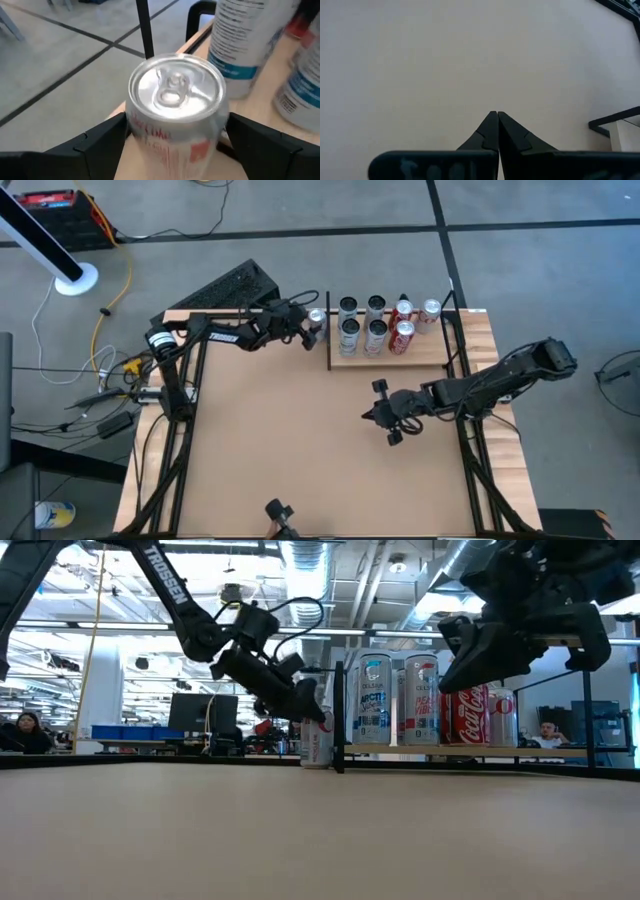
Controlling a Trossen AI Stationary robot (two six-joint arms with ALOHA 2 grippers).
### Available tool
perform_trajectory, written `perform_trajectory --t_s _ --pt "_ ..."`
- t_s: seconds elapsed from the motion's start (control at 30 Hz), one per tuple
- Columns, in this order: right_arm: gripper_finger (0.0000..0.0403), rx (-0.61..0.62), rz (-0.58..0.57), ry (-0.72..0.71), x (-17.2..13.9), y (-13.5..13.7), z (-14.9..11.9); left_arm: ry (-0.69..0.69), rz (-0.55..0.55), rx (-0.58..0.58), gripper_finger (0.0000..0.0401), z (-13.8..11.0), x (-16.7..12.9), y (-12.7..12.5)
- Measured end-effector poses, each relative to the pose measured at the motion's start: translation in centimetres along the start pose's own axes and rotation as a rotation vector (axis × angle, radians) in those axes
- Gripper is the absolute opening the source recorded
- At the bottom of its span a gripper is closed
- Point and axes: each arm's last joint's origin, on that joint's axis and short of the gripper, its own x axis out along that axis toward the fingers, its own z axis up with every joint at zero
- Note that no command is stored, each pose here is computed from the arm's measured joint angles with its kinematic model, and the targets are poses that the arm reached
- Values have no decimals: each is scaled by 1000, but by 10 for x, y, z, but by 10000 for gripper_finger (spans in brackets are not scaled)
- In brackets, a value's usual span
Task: Place canned beverage on shelf
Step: Put the silver and red soda can on the shelf
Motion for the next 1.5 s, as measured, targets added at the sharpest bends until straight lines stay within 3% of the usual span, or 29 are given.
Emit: perform_trajectory --t_s 0.5,0.9,1.3,1.5 --pt "23 -2 28 -7 0 0 0 -74 0 30 320 21 4 1" --pt "24 -35 37 -11 0 1 0 -72 9 29 318 21 4 1" --pt "24 -29 28 -7 0 -2 -1 -60 13 27 223 20 4 1" --pt "24 -29 29 -6 0 -2 -1 -50 -18 16 199 20 4 0"
